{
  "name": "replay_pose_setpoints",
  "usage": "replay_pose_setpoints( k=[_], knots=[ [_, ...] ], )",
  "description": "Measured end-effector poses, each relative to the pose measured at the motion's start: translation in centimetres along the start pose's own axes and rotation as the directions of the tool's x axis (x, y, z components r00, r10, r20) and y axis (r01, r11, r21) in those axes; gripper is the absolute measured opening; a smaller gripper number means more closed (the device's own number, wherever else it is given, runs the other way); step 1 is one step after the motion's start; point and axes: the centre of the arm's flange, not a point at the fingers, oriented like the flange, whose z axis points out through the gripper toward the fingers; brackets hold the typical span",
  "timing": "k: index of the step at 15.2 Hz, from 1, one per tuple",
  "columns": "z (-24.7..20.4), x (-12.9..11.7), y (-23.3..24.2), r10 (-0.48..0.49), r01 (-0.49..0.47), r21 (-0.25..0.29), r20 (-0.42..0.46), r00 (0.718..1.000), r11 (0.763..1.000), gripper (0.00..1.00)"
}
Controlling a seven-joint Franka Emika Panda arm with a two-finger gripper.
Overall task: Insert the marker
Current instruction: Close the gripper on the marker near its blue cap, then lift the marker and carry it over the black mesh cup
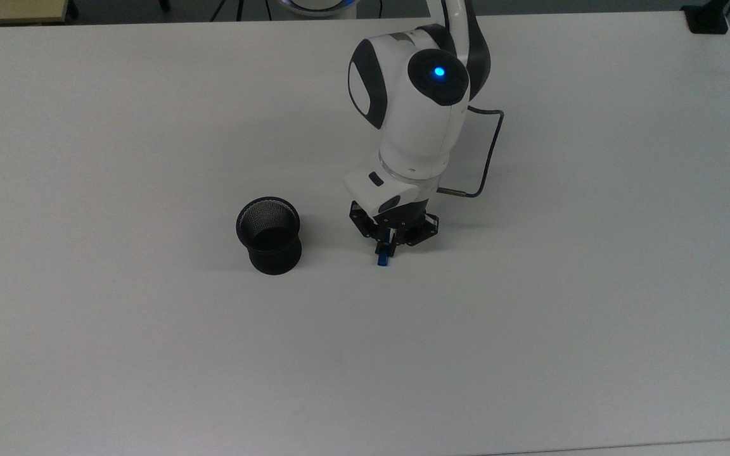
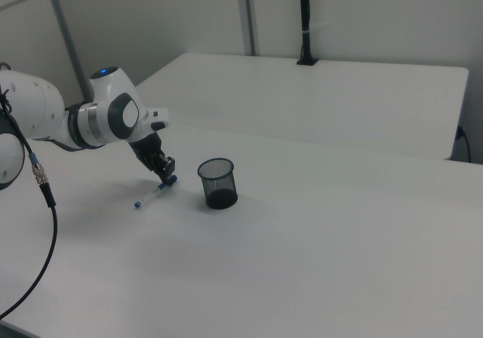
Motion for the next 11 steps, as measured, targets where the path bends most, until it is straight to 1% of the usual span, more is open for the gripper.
replay_pose_setpoints(
  k=[1, 5, 8, 9, 11],
  knots=[
    [-0.6, 0.4, 0.1, 0.007, -0.007, 0.004, -0.012, 1.000, 1.000, 0.17],
    [-7.0, 3.3, 3.1, 0.068, -0.065, 0.030, -0.114, 0.991, 0.997, 0.17],
    [-12.2, 4.9, 7.0, 0.128, -0.121, 0.050, -0.183, 0.975, 0.991, 0.17],
    [-13.6, 5.5, 9.0, 0.156, -0.148, 0.053, -0.202, 0.967, 0.987, 0.17],
    [-14.2, 6.1, 11.9, 0.194, -0.188, 0.048, -0.214, 0.957, 0.981, 0.17]
  ],
)
